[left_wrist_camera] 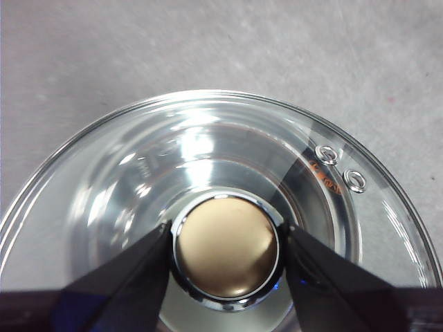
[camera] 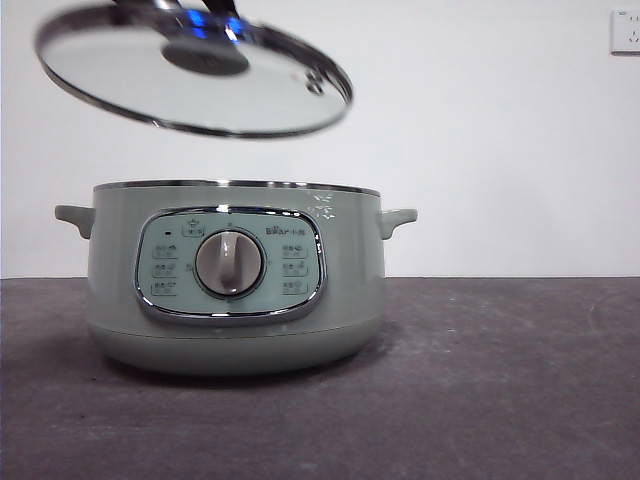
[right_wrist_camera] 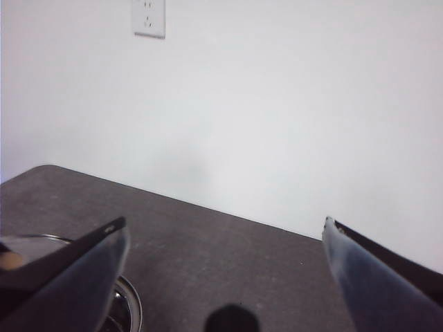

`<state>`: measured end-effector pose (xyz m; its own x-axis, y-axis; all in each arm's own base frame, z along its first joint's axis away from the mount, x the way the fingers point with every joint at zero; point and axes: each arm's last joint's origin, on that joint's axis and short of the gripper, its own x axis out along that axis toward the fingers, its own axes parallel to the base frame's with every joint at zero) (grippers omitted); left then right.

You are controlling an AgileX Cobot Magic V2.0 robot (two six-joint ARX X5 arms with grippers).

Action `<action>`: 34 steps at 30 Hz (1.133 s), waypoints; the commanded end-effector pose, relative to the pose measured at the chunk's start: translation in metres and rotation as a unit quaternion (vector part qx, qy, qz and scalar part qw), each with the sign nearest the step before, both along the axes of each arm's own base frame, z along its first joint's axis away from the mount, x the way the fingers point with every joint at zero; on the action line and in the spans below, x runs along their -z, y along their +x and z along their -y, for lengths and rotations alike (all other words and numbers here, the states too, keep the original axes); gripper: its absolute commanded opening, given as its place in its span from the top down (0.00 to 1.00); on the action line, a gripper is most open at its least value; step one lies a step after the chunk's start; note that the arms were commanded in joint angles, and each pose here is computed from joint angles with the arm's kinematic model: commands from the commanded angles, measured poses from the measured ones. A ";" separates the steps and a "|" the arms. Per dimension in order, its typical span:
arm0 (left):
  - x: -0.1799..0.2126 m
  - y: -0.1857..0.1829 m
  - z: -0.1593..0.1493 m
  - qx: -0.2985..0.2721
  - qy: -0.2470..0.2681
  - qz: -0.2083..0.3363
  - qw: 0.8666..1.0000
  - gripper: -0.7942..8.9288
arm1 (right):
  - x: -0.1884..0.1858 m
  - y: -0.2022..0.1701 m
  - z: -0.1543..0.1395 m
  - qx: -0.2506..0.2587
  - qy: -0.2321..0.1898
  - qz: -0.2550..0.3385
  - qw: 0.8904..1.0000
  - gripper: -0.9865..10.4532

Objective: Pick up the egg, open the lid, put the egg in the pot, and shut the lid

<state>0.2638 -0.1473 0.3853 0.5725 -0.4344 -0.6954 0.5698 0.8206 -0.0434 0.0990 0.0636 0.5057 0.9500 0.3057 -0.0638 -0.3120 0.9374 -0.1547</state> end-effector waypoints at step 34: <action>0.049 0.045 0.033 0.007 0.032 -0.035 0.999 0.93 | 0.006 -0.015 0.012 -0.001 -0.012 -0.024 1.000 0.50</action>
